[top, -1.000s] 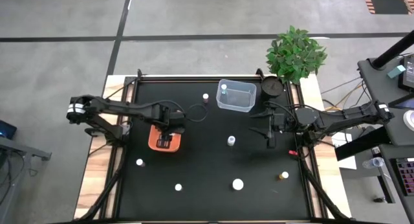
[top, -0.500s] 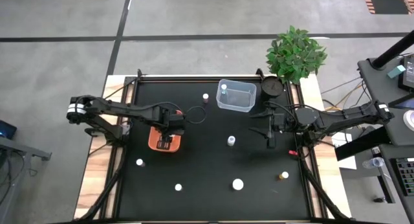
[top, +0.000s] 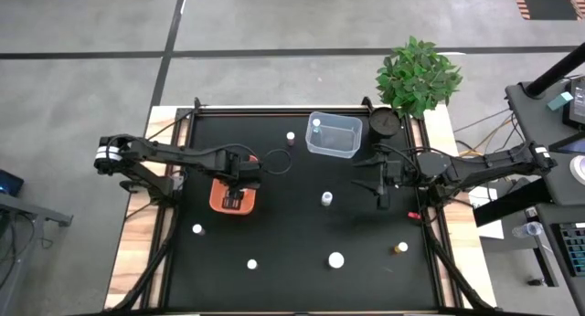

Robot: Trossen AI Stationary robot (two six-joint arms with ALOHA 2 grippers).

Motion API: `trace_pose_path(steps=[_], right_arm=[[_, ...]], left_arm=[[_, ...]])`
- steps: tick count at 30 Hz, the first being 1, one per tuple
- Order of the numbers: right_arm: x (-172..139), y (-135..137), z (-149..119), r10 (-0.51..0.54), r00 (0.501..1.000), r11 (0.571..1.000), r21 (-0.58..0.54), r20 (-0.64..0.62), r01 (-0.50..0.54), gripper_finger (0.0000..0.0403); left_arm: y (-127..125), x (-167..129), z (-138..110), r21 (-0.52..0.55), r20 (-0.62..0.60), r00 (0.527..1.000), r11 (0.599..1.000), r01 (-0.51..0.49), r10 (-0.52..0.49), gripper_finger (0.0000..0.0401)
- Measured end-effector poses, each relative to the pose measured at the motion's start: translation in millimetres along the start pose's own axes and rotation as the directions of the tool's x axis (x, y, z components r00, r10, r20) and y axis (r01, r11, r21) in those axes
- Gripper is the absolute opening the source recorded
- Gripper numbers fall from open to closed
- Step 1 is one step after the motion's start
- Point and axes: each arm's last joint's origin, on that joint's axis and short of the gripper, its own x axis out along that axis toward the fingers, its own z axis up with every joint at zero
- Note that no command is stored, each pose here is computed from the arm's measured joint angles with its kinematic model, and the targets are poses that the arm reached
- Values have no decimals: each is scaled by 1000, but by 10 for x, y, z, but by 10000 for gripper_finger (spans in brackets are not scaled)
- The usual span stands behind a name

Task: Pick and place medicine bottles into bin by pill shape (circle, oval)
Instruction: Put the large orange capsule pill bottle into the orange bin, then put the small orange tablet pill bottle into the transparent bin

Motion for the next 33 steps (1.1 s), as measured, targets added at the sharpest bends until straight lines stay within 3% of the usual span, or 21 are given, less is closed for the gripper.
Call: trace_pose_path(steps=[8,19,27,33], right_arm=[[0,0,0,0,1000,1000,-4,0,0,199],[0,0,0,0,1000,1000,-5,0,0,199],[0,0,0,1,1000,1000,-5,0,-1,199],[0,0,0,0,1000,1000,-4,0,0,199]], left_arm=[[-3,0,0,4,1,1000,1000,4,-4,205],[-3,0,0,6,0,1000,1000,3,-3,271],[2,-31,-3,14,-14,1000,1000,4,-4,274],[52,-224,82,26,15,999,999,-33,32,274]])
